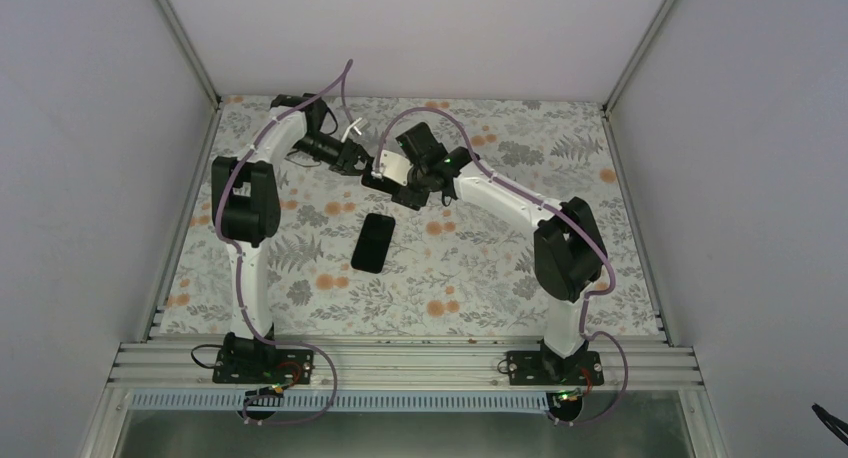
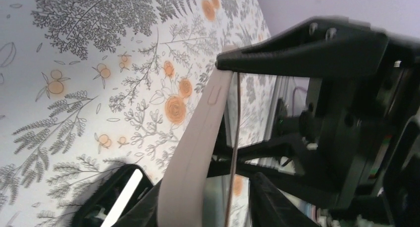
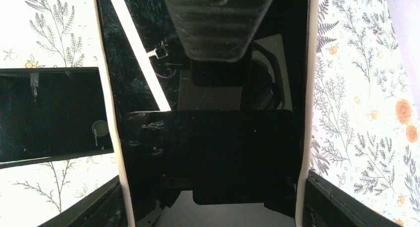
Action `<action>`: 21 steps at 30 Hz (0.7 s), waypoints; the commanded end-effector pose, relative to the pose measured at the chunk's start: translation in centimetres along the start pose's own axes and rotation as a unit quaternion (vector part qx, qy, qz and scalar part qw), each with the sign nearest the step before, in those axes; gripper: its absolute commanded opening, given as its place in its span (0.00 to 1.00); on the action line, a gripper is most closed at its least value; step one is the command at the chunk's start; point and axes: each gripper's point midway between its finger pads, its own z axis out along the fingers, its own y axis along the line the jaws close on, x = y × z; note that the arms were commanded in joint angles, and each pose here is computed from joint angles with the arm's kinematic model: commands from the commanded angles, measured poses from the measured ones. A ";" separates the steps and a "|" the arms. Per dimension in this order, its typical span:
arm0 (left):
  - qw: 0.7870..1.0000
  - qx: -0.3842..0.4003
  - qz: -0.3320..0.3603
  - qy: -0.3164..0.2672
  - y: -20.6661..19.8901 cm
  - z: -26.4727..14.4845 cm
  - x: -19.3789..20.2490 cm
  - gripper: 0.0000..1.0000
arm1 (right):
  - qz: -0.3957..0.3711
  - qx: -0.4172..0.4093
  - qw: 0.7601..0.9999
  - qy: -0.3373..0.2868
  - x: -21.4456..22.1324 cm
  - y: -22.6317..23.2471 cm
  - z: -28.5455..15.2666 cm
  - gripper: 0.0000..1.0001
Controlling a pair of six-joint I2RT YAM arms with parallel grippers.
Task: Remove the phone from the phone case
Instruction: Pick up the phone at the center of the board.
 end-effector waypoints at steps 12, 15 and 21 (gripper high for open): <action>0.994 -0.004 0.108 -0.002 -3.7 -0.5 0.0 0.02 | 0.011 -0.082 0.996 -0.034 0.1 1.1 -2.9 1.00; 0.987 -0.035 0.159 0.011 -4.5 -1.2 1.0 0.02 | 0.023 -0.155 0.986 -0.063 1.7 1.6 -5.2 1.00; 0.962 -0.092 0.253 0.040 -6.2 -2.6 3.3 0.02 | 0.015 -0.246 0.966 -0.084 4.2 3.3 -7.9 1.00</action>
